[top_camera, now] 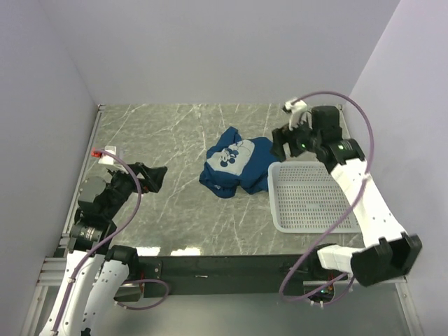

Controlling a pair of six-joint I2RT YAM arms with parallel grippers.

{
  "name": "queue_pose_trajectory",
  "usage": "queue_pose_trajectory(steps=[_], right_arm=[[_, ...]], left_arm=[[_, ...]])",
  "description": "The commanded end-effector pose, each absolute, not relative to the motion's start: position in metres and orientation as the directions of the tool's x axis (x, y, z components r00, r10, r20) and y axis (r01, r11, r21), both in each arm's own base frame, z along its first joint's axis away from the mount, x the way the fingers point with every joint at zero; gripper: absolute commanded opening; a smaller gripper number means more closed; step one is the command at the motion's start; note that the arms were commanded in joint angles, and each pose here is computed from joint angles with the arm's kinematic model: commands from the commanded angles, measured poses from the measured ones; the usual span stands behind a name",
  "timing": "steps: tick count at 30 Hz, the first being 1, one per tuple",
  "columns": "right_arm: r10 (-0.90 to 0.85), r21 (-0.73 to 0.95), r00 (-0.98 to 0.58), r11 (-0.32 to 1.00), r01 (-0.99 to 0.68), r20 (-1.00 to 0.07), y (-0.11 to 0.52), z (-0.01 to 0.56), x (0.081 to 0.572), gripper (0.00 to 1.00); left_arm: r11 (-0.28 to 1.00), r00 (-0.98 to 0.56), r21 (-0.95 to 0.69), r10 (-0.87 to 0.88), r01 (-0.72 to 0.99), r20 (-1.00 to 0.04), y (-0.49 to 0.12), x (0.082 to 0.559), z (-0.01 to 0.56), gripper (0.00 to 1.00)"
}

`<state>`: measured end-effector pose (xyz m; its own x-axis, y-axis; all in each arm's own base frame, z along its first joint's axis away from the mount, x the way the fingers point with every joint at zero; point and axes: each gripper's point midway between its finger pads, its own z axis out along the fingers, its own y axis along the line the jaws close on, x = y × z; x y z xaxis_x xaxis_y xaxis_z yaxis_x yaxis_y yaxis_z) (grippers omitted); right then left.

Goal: Fold and stack the t-shirts

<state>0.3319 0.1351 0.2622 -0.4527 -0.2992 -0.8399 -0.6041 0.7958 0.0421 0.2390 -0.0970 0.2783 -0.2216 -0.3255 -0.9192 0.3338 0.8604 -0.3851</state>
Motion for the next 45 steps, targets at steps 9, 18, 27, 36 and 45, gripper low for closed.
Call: queue_pose_trajectory(steps=[9,18,27,36,45], right_arm=[[-0.243,0.079,-0.721,0.921,-0.382,-0.649,0.109,0.155,0.244,0.92],[-0.254,0.110,-0.800,0.923,-0.368,-0.544,0.128,0.114,0.240,0.92],[-0.410,-0.029,-0.837,0.902,-0.430,-0.363,0.135,0.086,0.255,0.61],[-0.642,-0.103,-0.709,0.758,-0.644,-0.291,0.107,0.095,0.219,0.19],[-0.939,-0.417,-0.275,0.338,-0.844,-0.206,0.051,0.106,0.224,0.00]], left_arm=[[0.842,-0.168,-0.352,-0.309,0.409,-0.936,-0.104,0.231,0.295,0.99],[0.840,-0.161,-0.352,-0.313,0.413,-0.936,-0.104,0.229,0.296,0.99],[0.847,-0.164,-0.353,-0.313,0.397,-0.936,-0.102,0.231,0.294,0.99],[0.839,-0.169,-0.353,-0.310,0.415,-0.936,-0.105,0.230,0.294,0.99],[0.838,-0.160,-0.349,-0.310,0.419,-0.937,-0.105,0.228,0.296,0.99]])
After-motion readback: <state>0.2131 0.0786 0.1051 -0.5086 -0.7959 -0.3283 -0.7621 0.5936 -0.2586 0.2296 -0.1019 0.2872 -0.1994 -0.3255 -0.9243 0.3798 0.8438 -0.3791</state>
